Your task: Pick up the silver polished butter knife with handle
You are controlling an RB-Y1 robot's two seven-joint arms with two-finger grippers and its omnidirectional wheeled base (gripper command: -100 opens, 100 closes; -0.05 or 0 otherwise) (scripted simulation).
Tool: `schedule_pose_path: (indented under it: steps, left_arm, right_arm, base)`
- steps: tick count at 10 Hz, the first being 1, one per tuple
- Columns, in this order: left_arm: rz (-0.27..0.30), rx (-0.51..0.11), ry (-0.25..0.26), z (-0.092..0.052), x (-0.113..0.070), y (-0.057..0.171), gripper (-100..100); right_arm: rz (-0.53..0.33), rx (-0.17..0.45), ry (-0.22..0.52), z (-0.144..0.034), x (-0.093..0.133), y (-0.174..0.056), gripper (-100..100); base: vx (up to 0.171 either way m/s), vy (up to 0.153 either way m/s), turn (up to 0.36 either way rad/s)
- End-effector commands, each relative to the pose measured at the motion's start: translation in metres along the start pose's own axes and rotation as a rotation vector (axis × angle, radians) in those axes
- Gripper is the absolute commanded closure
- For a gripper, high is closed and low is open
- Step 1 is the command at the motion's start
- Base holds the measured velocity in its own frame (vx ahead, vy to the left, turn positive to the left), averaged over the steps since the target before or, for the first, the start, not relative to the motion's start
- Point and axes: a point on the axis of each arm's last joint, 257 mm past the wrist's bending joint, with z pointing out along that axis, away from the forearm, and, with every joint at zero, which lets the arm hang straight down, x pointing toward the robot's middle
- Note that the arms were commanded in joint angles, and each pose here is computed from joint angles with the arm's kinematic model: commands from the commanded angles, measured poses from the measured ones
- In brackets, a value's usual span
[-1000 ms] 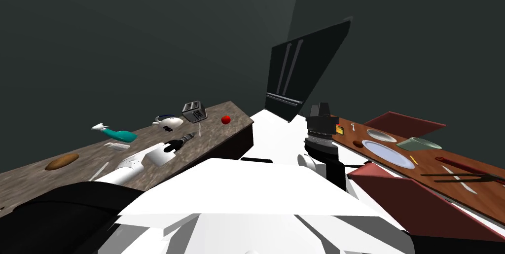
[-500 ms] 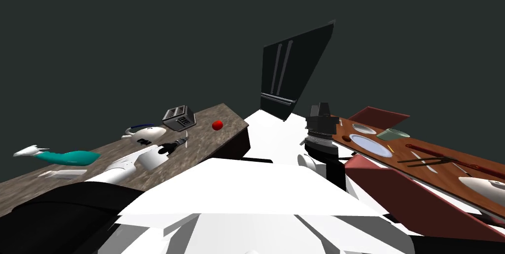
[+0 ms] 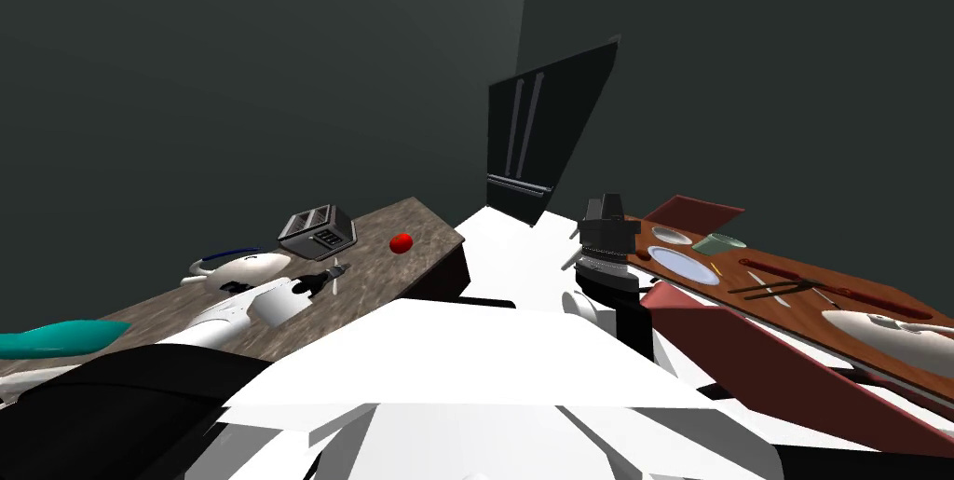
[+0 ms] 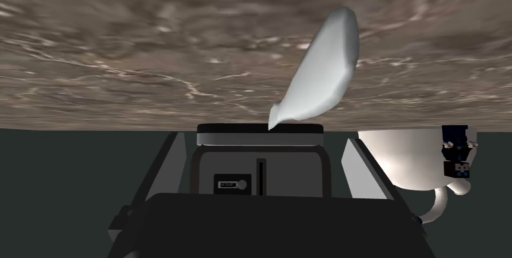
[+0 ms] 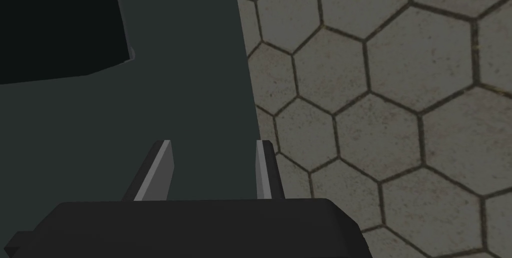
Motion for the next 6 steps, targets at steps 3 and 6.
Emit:
schedule_pose_path:
  steps: [3, 6]
  left_arm:
    - [-0.014, -0.024, 0.019, 0.004, 0.005, 0.021, -100]
    - [-0.009, -0.036, 0.037, 0.004, 0.009, 0.028, -100]
  right_arm:
    - [0.000, 0.000, 0.000, 0.000, 0.000, 0.000, 0]
    - [0.000, 0.000, 0.000, 0.000, 0.000, 0.000, 0]
  base:
    - [-0.033, -0.008, -0.098]
    - [-0.020, -0.005, -0.021]
